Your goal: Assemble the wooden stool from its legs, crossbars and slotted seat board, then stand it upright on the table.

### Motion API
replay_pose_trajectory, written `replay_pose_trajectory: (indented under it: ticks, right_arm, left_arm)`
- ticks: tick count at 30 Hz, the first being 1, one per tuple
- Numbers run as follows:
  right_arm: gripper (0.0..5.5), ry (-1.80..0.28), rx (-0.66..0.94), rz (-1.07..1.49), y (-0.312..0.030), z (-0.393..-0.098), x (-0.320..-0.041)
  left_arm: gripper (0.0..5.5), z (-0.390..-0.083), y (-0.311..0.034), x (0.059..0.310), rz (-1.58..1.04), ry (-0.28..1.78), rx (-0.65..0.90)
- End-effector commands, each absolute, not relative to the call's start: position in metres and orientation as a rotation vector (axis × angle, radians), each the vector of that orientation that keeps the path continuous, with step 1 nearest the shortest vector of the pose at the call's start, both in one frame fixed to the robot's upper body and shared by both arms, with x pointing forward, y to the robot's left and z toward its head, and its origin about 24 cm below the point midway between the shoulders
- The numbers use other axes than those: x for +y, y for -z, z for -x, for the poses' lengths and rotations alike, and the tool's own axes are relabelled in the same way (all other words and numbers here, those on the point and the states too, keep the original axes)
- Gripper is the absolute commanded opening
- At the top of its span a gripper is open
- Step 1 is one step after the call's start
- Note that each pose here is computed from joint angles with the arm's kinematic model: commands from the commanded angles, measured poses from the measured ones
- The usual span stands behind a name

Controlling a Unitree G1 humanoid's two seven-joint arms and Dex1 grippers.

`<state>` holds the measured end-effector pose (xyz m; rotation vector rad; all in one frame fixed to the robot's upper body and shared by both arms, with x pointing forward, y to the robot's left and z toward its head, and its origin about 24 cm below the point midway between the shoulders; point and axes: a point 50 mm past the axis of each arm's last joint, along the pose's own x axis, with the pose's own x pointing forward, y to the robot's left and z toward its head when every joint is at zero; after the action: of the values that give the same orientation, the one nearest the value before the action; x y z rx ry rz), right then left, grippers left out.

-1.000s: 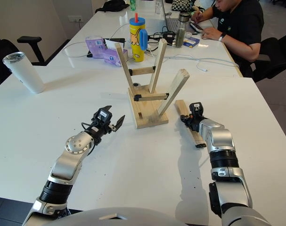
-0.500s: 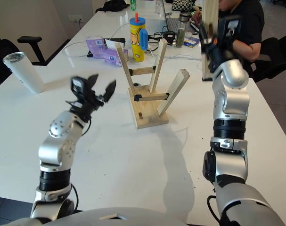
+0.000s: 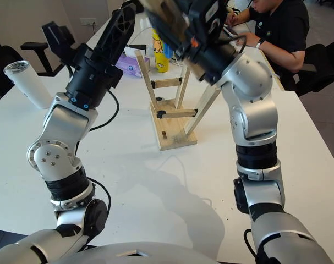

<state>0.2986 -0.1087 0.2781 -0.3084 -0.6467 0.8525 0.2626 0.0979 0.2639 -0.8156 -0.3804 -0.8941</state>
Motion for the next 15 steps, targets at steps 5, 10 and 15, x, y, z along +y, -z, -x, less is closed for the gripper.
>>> replay_pose_trajectory:
  ticks: [5,10,15]
  right_arm:
    - [2.04,-0.973,-0.624,0.326,-0.272,-0.286,-0.101]
    - [2.04,-0.989,-0.592,0.37,-0.264,-0.286,-0.101]
    - [2.04,-0.986,-0.564,0.379,-0.257,-0.288,-0.102]
  left_arm:
    - [3.63,-0.26,-0.273,0.095,0.826,0.92,-0.377]
    - [3.42,-0.268,-0.271,0.099,0.776,0.859,-0.367]
    - [2.57,-0.27,-0.27,0.103,0.745,0.848,-0.375]
